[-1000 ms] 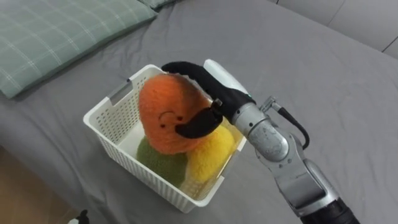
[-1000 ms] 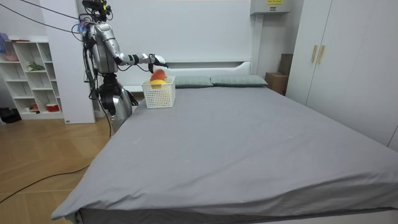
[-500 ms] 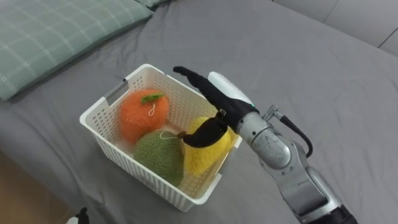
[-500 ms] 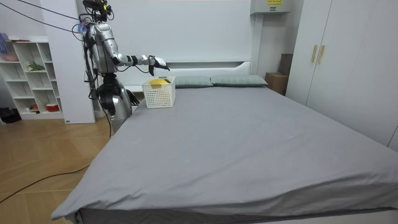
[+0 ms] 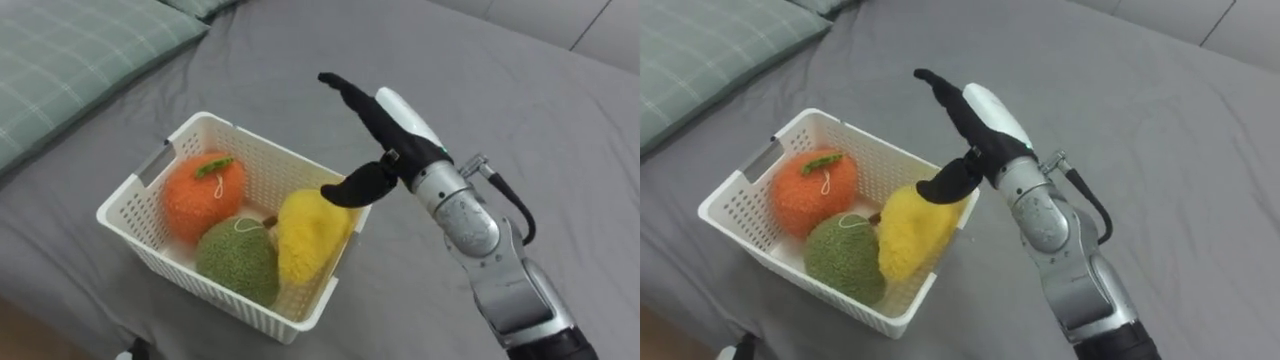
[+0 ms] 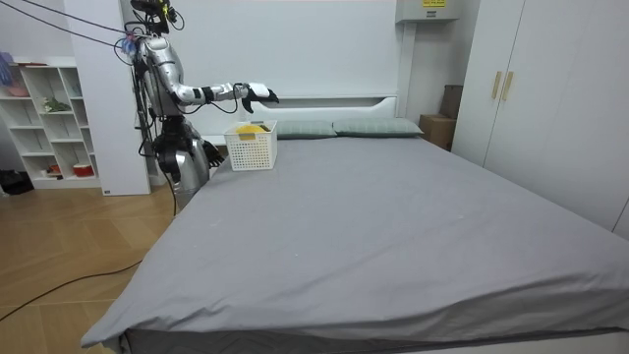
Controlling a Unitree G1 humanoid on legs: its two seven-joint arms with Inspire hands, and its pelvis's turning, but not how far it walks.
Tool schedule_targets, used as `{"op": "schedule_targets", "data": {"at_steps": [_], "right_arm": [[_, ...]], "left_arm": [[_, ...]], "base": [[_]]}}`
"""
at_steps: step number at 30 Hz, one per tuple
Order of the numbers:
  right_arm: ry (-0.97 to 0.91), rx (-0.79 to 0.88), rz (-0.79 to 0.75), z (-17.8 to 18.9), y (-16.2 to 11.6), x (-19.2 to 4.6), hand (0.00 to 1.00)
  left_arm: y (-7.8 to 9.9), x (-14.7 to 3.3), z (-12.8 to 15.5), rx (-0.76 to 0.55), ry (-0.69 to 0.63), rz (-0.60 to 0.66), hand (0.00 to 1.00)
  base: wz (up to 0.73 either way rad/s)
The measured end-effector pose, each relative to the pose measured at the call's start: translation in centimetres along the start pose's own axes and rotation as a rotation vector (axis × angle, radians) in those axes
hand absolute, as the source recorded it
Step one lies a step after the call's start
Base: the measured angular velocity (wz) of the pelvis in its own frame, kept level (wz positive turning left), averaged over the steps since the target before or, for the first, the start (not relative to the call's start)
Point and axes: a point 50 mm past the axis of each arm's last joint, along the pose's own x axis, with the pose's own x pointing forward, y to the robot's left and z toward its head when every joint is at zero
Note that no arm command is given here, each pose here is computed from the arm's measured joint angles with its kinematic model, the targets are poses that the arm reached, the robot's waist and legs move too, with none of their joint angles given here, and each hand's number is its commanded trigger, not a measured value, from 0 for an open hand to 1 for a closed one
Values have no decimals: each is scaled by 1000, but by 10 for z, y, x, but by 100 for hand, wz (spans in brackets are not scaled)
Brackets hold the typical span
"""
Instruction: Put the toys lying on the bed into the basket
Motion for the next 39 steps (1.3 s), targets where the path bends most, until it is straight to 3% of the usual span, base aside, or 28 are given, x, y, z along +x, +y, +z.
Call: {"op": "schedule_targets", "data": {"at_steps": [8,14,18,27,39], "right_arm": [[91,111,-141,-25,-15,-26,0],[125,215,-321,-38,-35,-46,0],[227,236,-422,-59,-38,-72,0],[308,340,-633,-81,-60,-98,0],[487,622,-784,-119,-45,-128,0]], "left_arm": [[-8,-5,-16,-4,59,-2,0],[-11,-11,-31,-2,101,25,0],[-12,-15,-41,-10,136,49,0],[-15,-25,-65,-17,203,56,0],[-16,-31,-78,-58,254,70,0]], "base": [[-15],[-13],[-9],[-19],[-6]]}}
